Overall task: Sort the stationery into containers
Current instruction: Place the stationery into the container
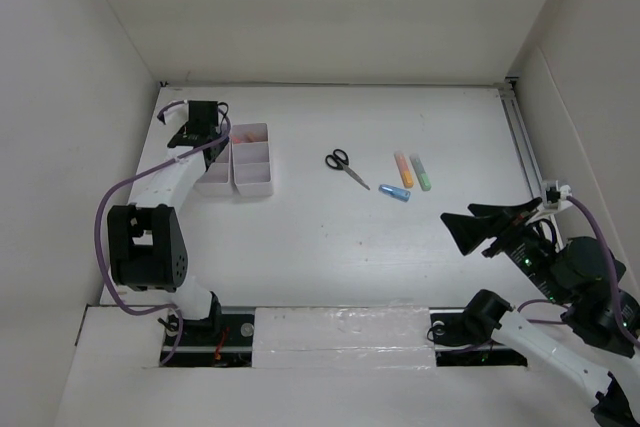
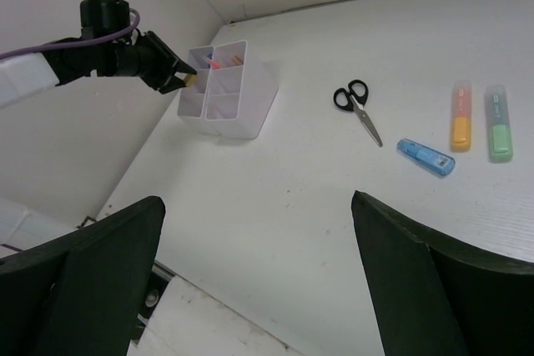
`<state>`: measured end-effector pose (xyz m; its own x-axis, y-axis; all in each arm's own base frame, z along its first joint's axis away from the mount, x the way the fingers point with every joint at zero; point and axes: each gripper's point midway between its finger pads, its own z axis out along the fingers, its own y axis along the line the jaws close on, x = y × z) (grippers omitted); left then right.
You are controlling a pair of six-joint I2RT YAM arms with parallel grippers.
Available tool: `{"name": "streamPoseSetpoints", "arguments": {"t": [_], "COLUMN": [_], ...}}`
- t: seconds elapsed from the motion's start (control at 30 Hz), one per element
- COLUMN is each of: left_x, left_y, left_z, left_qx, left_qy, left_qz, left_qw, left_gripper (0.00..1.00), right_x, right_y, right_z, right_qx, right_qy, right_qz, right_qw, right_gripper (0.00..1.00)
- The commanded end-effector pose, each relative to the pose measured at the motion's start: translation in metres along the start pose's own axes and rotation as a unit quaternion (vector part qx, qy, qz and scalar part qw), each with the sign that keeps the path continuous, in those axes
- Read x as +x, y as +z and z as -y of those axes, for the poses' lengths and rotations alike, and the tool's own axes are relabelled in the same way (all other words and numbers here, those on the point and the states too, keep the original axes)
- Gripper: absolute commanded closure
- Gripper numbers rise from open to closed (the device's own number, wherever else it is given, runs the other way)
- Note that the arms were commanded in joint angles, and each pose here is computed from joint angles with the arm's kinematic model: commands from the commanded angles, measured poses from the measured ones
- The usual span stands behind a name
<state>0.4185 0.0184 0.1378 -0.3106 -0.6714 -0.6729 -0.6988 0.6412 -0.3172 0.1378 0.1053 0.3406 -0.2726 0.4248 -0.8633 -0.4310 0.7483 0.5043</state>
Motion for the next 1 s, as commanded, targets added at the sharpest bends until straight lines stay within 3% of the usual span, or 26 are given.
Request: {"name": "streamPoseSetpoints", "arguments": {"t": [0.0, 0.27, 0.5, 0.67, 0.8, 0.97], "left_x": [-0.005, 0.001, -0.002, -0.008, -0.007, -0.011], "left_y": [-0.001, 0.004, 0.001, -0.008, -0.009, -0.018], "left_z": [0.002, -0.002, 0.0, 0.004, 0.005, 0.007], "left_qx": [0.009, -0.001, 0.009, 0.02, 0.02, 0.024], "left_qy": [-0.001, 0.009, 0.003, -0.002, 0.002, -0.003], "left_qz": [0.014, 0.005, 0.014, 0.028, 0.03, 0.04], "left_qw": [1.0, 1.0, 1.0, 0.999, 0.999, 0.999], "left_gripper": [1.0, 0.99, 0.76, 0.54, 0.44, 0.4], "right_x": [-0.011, -0.01, -0.01, -0.009, -0.009, -0.008], "right_y": [-0.001, 0.001, 0.001, 0.001, 0.001, 0.001], "right_z": [-0.011, -0.011, -0.011, -0.013, -0.013, -0.014], "right_qx": [-0.027, -0.027, -0.027, -0.031, -0.031, -0.036], "right_qy": [0.005, 0.009, 0.009, 0.009, 0.009, 0.004], "right_qz": [0.022, 0.022, 0.022, 0.019, 0.019, 0.017], "right_qw": [0.999, 0.999, 0.999, 0.999, 0.999, 0.999], "right_gripper": [0.0, 0.0, 0.0, 0.0, 0.0, 0.0]}}
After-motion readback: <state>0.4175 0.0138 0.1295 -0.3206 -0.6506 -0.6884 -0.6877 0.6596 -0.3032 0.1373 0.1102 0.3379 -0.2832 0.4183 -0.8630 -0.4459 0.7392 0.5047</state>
